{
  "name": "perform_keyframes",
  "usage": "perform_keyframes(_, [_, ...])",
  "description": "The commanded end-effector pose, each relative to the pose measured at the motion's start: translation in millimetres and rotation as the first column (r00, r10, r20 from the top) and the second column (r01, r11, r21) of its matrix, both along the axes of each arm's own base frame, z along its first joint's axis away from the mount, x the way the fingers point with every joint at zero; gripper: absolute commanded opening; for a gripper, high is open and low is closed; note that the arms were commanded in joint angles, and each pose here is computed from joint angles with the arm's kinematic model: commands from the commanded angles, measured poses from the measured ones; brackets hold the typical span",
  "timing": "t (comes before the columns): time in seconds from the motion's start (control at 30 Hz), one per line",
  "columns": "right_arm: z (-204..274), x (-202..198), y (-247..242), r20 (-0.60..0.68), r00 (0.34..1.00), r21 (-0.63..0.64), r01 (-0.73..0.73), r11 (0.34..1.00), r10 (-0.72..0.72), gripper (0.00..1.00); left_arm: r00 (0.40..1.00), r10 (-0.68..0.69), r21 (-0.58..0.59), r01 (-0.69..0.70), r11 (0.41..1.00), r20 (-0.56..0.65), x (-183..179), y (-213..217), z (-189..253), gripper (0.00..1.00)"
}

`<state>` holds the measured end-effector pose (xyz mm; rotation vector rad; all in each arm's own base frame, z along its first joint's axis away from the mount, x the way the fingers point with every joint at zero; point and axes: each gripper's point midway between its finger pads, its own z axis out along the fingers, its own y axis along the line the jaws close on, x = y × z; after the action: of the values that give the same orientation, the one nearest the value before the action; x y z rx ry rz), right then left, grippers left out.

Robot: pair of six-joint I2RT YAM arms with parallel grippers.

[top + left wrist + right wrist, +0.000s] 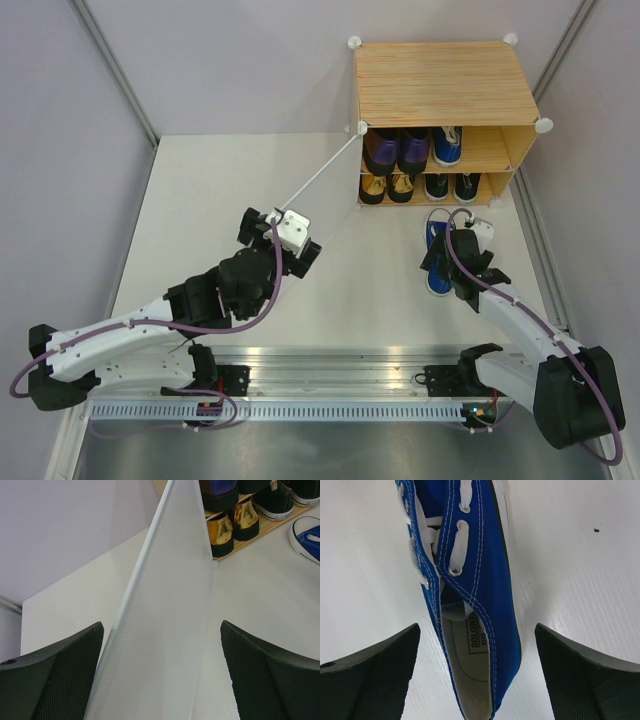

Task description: Place and organize the shoes in the shoe cabinet

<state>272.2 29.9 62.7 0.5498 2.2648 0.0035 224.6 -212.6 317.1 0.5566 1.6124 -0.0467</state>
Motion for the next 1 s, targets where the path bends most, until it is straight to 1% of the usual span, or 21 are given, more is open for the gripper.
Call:
perform_keyframes(0.0, [-5.5, 0.7, 1.0, -0.005, 0.999, 0.017, 0.035, 0.999, -0.035, 0.98, 1.0, -0.01, 0.015, 0.01, 1.0, 0.001, 1.4, -3.6, 2.4, 1.0])
perform_keyframes(0.03, [-5.8, 3.8, 3.2, 0.002, 1.0, 0.024, 0.026, 0.999, -0.026, 0.98, 1.0, -0.008, 0.018, 0.008, 1.0, 0.0, 1.5, -3.5, 1.7, 1.0])
perform_keyframes(0.27, [-37.8, -0.6, 6.0, -0.077, 0.997, 0.008, 0.007, 1.0, -0.006, 0.98, 1.0, -0.007, 0.022, 0.007, 1.0, -0.002, 2.1, -3.8, 1.3, 0.99])
perform_keyframes(0.53, [-39.3, 4.0, 7.2, -0.078, 0.997, 0.006, 0.008, 1.0, -0.008, 0.98, 1.0, -0.021, 0.026, 0.021, 0.999, -0.009, 0.9, -6.6, -0.1, 1.0])
perform_keyframes(0.8, [-53.1, 5.5, 10.5, -0.158, 0.987, -0.009, -0.018, 1.0, 0.016, 0.98, 1.0, -0.023, 0.018, 0.023, 1.0, -0.011, 0.3, -6.4, 1.1, 1.0])
perform_keyframes(0.83, [-53.0, 6.3, 10.6, -0.159, 0.987, -0.008, -0.017, 1.0, 0.016, 0.96, 1.0, -0.025, 0.018, 0.025, 1.0, -0.011, 0.0, -6.2, 1.2, 1.0])
perform_keyframes(0.87, [-54.4, 5.4, 11.4, -0.165, 0.986, -0.006, -0.019, 1.0, 0.018, 0.9, 1.0, -0.026, 0.018, 0.026, 0.999, -0.011, -0.1, -6.5, 1.1, 0.99])
perform_keyframes(0.97, [-54.5, 5.1, 12.3, -0.165, 0.986, -0.002, -0.025, 1.0, 0.024, 0.77, 1.0, -0.026, 0.018, 0.026, 0.999, -0.012, 0.2, -7.2, 1.2, 1.0])
